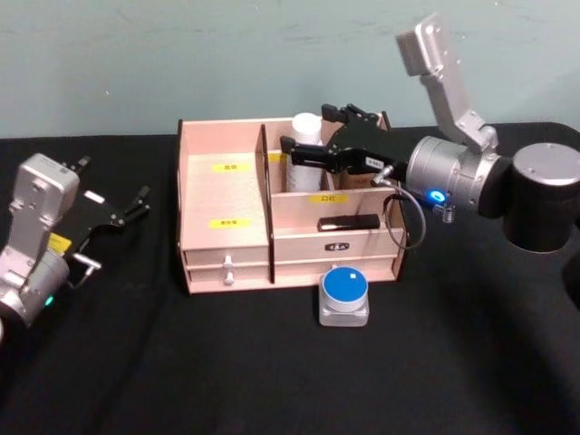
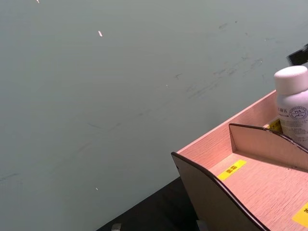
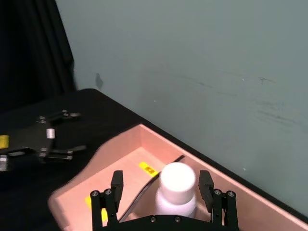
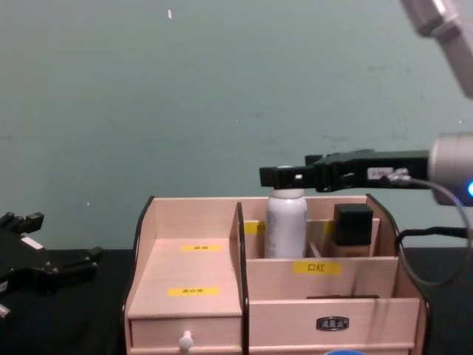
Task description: Pick up the facial cleanser and watermelon frost from the table and place them into the tiered storage box.
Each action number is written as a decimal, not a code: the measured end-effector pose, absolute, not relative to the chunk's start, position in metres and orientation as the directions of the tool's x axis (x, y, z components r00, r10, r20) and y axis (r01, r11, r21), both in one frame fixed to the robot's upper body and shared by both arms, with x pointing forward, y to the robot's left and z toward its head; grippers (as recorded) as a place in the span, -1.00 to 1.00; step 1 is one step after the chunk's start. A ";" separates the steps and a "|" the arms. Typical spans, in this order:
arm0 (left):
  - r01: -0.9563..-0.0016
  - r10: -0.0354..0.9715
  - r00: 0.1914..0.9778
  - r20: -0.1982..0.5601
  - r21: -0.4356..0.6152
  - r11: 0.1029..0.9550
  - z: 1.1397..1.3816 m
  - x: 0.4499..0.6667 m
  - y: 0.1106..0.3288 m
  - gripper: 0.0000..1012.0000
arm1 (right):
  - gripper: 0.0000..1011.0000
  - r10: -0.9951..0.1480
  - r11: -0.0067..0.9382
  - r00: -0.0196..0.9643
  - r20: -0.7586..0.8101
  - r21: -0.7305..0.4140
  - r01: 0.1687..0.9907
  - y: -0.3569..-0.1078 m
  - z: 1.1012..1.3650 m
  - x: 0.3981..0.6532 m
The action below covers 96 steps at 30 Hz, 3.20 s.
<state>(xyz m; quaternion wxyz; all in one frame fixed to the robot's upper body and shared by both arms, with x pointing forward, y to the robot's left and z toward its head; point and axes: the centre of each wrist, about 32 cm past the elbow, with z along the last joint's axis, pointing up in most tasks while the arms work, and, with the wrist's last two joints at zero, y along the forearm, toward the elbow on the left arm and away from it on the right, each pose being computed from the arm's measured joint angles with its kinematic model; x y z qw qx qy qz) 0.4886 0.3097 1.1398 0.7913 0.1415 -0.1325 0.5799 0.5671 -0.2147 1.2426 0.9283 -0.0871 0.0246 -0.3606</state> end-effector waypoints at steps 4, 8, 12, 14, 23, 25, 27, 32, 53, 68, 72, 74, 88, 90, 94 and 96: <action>-0.955 0.880 0.292 0.374 0.070 0.287 1.140 0.489 0.310 1.00 | 0.98 -0.674 0.730 0.738 -0.034 -0.178 0.659 -0.221 1.252 0.539; -0.955 0.880 0.292 0.374 0.070 0.287 1.140 0.489 0.310 0.99 | 0.98 -0.682 0.726 0.728 -0.067 -0.179 0.664 -0.226 1.255 0.510; -0.955 0.880 0.292 0.374 0.070 0.287 1.140 0.489 0.310 1.00 | 0.98 -0.688 0.722 0.720 -0.088 -0.184 0.667 -0.227 1.254 0.483; -0.955 0.880 0.292 0.374 0.070 0.287 1.140 0.489 0.310 1.00 | 0.98 -0.690 0.721 0.716 -0.103 -0.192 0.666 -0.225 1.251 0.466; -0.955 0.880 0.292 0.374 0.070 0.287 1.140 0.489 0.310 1.00 | 0.98 -0.717 0.692 0.681 -0.147 -0.268 0.671 -0.219 1.233 0.415; -0.955 0.880 0.292 0.374 0.070 0.287 1.140 0.489 0.310 1.00 | 0.98 -0.731 0.676 0.666 -0.149 -0.295 0.675 -0.218 1.228 0.406; -0.955 0.880 0.292 0.374 0.070 0.287 1.140 0.489 0.310 1.00 | 0.98 -0.743 0.660 0.654 -0.142 -0.318 0.680 -0.219 1.226 0.399; -0.955 0.880 0.292 0.374 0.070 0.287 1.140 0.489 0.310 0.99 | 0.98 -0.769 0.622 0.628 -0.120 -0.365 0.692 -0.222 1.223 0.386; -0.955 0.880 0.292 0.374 0.070 0.287 1.140 0.489 0.310 1.00 | 0.98 -0.814 0.537 0.572 -0.095 -0.497 0.682 -0.226 1.196 0.388; -0.955 0.880 0.292 0.374 0.070 0.287 1.140 0.489 0.310 1.00 | 0.98 -0.806 0.534 0.589 -0.055 -0.496 0.684 -0.214 1.186 0.418; -0.955 0.880 0.292 0.374 0.070 0.287 1.140 0.489 0.310 0.99 | 0.98 -0.799 0.543 0.599 -0.053 -0.491 0.681 -0.210 1.183 0.424; -0.955 0.880 0.292 0.374 0.070 0.287 1.140 0.489 0.310 1.00 | 0.98 -0.797 0.544 0.601 -0.051 -0.491 0.680 -0.208 1.183 0.426; -0.955 0.880 0.292 0.374 0.070 0.287 1.140 0.489 0.310 1.00 | 0.98 -0.801 0.533 0.598 -0.035 -0.497 0.685 -0.205 1.179 0.431; -0.955 0.880 0.292 0.374 0.070 0.287 1.140 0.489 0.310 1.00 | 0.98 -0.803 0.531 0.595 -0.036 -0.496 0.687 -0.205 1.178 0.431; -0.955 0.880 0.292 0.374 0.070 0.287 1.140 0.489 0.310 1.00 | 0.98 -0.806 0.529 0.591 -0.036 -0.493 0.691 -0.204 1.178 0.431; -0.955 0.880 0.292 0.374 0.070 0.287 1.140 0.489 0.310 1.00 | 0.98 -0.808 0.527 0.589 -0.035 -0.490 0.694 -0.204 1.179 0.431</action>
